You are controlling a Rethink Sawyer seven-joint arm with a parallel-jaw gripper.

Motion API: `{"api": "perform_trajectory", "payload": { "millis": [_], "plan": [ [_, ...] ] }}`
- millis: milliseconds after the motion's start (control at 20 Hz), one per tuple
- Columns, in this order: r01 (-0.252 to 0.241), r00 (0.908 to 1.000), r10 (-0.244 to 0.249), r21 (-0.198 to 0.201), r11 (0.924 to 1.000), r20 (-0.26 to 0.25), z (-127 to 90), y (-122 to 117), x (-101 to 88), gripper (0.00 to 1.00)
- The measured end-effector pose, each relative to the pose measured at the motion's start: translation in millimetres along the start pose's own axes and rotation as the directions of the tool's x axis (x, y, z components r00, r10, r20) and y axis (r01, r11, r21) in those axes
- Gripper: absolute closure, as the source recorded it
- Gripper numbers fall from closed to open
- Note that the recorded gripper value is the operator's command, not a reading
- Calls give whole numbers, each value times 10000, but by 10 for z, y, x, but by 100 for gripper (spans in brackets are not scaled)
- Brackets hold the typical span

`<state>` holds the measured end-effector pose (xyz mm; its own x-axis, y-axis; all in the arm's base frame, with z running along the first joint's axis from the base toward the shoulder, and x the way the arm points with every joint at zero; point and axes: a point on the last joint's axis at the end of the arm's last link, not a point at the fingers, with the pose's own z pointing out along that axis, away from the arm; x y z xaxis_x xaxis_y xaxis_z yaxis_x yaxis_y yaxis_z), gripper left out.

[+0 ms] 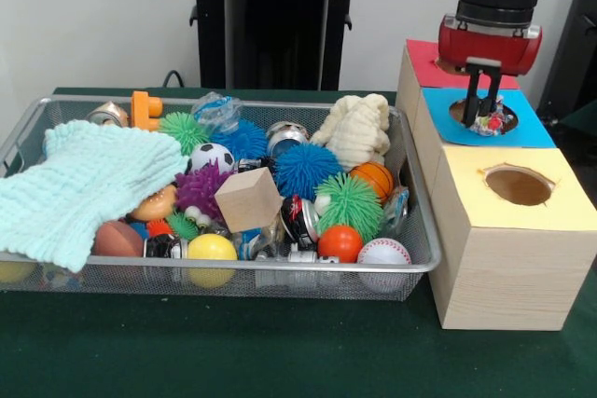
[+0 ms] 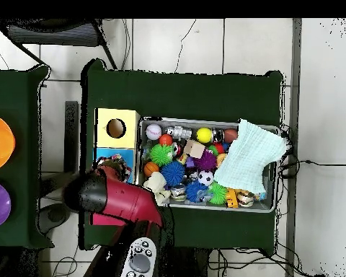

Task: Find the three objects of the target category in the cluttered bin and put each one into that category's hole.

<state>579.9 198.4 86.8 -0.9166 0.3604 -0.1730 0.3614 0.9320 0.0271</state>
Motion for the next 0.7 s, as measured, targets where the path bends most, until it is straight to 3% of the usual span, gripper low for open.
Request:
{"api": "perform_trajectory", "payload": {
  "millis": [350,700],
  "plan": [
    [-75,9966,92,213,9997,-822,-210,-13,-157,100],
    [-152,9958,177,284,9995,-897,-411,-45,-385,100]
  ]
}}
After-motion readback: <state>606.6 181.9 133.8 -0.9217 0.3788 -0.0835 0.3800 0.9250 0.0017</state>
